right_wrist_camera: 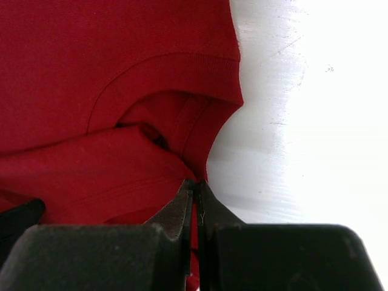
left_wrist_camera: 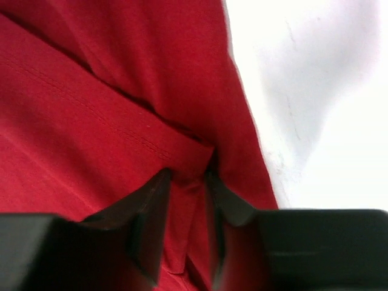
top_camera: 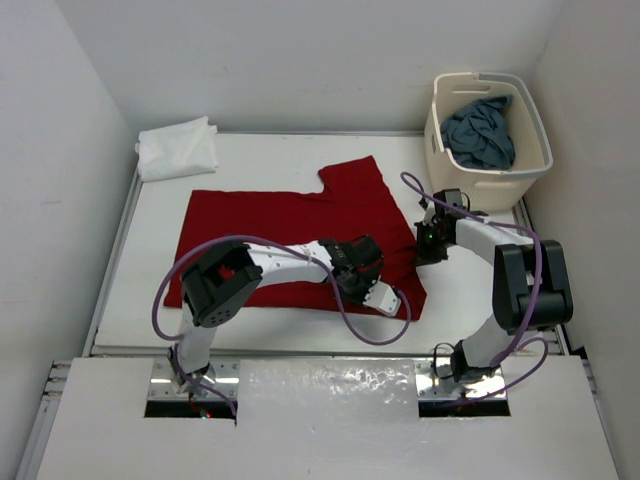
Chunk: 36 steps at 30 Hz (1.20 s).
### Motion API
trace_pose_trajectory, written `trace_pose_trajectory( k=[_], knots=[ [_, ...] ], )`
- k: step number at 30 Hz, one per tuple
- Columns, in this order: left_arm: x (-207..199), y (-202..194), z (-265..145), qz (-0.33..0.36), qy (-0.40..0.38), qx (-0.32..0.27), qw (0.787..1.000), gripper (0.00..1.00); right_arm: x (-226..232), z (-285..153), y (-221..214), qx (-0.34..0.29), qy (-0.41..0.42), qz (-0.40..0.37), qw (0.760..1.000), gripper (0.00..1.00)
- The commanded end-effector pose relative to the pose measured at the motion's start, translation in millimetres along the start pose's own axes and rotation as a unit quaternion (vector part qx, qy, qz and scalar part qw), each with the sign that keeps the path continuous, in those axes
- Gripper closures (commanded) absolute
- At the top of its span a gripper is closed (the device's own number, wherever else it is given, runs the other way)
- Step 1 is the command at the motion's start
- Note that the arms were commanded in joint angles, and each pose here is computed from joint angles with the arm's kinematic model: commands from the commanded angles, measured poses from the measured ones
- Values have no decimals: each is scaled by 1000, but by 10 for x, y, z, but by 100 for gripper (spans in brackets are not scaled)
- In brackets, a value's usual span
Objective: Fold and stack the t-shirts
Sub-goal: Fold the flattened tshirt in 1/3 of the way
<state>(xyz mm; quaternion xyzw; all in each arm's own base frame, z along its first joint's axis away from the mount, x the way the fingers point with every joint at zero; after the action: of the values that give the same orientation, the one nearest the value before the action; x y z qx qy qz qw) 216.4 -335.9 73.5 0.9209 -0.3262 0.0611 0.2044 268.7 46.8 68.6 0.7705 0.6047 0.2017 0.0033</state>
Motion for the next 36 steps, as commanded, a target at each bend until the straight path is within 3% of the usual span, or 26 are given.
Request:
trace_pose_trajectory(
  k=[1,8,11,12,21,28,34,36],
  knots=[
    [91,37,35,-3,29,-8,1000,75,28,-90,81,-24,-3,-16,1000,100],
    [112,52,-2,-17,35,-6,999,82,44,-158,141,-37,-7,-23,999,100],
    [116,69,-7,-22,35,-9,999,90,47,-165,140,-38,-7,-25,999,100],
    [132,81,-22,-25,38,-10,999,100,44,-168,143,-39,-9,-25,999,100],
    [204,-10,-197,-128,48,-30,990,100,126,-261,266,-56,4,-36,998,100],
    [406,-365,-418,-292,43,-108,949,100,436,-303,519,-84,58,-30,994,100],
    [432,-558,-494,-340,37,-152,927,100,604,-196,815,-88,55,5,995,100],
    [406,-548,-507,-330,25,-159,930,97,599,-176,837,-78,44,8,996,100]
  ],
)
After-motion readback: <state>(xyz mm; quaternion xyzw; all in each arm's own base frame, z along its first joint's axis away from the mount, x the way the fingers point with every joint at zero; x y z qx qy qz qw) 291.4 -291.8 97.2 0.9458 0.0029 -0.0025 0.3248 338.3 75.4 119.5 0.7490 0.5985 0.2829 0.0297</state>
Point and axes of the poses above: each gripper's point midway between its finger pads, its own z axis out along the fingers, its own x axis along the line the jaws close on, y = z × x, the point moved 7 cm from there along -z, back along the fingers, and after that the axes turned 12 degrees about z, right-handed, at the moved point
